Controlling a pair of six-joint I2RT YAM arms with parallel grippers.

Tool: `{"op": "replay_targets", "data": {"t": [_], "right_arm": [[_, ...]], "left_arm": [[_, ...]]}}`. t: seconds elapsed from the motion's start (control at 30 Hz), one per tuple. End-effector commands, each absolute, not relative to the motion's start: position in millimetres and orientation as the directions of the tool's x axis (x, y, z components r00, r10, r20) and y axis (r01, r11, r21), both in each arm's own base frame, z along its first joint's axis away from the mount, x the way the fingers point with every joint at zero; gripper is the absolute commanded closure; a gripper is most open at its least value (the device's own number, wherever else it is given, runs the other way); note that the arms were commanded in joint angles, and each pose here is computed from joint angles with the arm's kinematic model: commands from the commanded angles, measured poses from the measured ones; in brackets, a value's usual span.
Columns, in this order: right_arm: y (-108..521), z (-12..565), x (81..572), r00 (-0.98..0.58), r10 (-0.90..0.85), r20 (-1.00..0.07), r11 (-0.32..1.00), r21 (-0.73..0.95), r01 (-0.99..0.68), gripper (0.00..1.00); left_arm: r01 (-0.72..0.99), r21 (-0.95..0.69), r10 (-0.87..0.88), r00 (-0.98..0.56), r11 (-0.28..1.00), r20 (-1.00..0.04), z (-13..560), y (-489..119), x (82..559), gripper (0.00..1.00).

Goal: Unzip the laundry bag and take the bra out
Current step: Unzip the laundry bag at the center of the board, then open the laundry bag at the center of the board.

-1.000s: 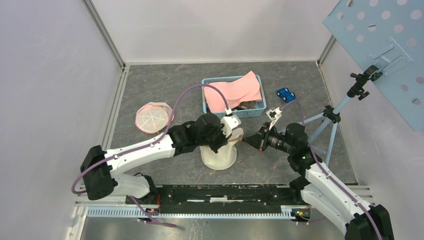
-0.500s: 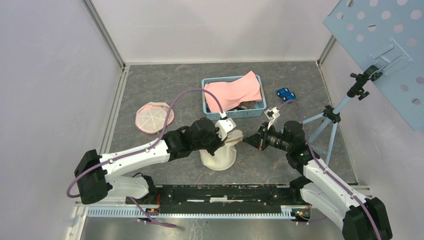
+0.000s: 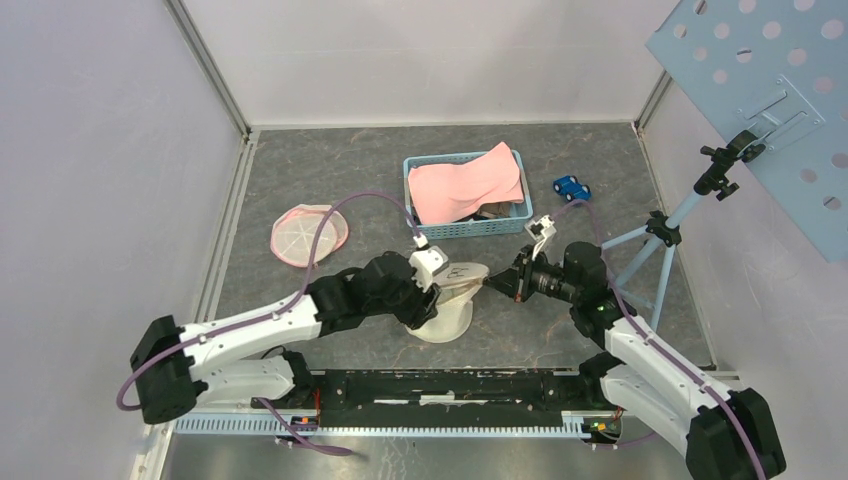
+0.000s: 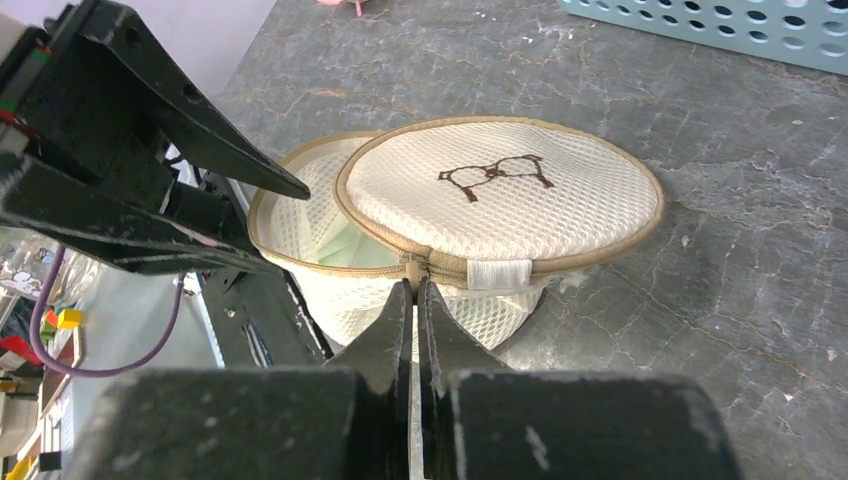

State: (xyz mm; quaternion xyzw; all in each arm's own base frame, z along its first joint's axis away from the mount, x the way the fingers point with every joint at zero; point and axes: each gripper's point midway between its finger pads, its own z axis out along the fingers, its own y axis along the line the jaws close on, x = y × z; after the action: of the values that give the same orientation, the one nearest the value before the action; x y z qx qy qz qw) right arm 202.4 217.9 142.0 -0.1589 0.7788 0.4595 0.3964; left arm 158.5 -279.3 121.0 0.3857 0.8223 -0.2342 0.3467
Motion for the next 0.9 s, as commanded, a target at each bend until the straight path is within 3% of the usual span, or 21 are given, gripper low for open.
{"op": "replay_targets", "data": {"t": [0.0,0.33,0.43,0.6,0.87], "right_arm": [[222.0,144.0,187.6,-0.617,0.086,-0.782,0.485,0.574,-0.66,1.0],[226.1,89.3,167.4,-0.685,0.002,-0.728,0.525,0.584,-0.619,1.0],[223.4,78.4,165.8,-0.699,-0.009,-0.715,0.545,0.582,-0.603,1.0],[217.3,57.1,173.3,-0.708,-0.039,-0.705,0.604,0.548,-0.579,1.0],[230.8,56.9,208.9,-0.673,-0.068,-0.736,0.626,0.494,-0.604,1.0]], "left_arm": [[0.748,-0.206,0.366,-0.521,0.631,-0.771,138.3,-273.6,150.3,0.46],[0.664,-0.232,0.46,-0.688,0.71,-0.561,68.2,-267.7,136.6,0.76],[0.615,-0.212,0.434,-0.722,0.76,-0.539,56.0,-263.0,141.6,0.81],[0.554,-0.171,0.379,-0.732,0.815,-0.566,51.3,-259.0,165.5,0.83],[0.446,-0.244,0.226,-0.766,0.861,-0.602,45.9,-260.8,205.3,0.83]]}}
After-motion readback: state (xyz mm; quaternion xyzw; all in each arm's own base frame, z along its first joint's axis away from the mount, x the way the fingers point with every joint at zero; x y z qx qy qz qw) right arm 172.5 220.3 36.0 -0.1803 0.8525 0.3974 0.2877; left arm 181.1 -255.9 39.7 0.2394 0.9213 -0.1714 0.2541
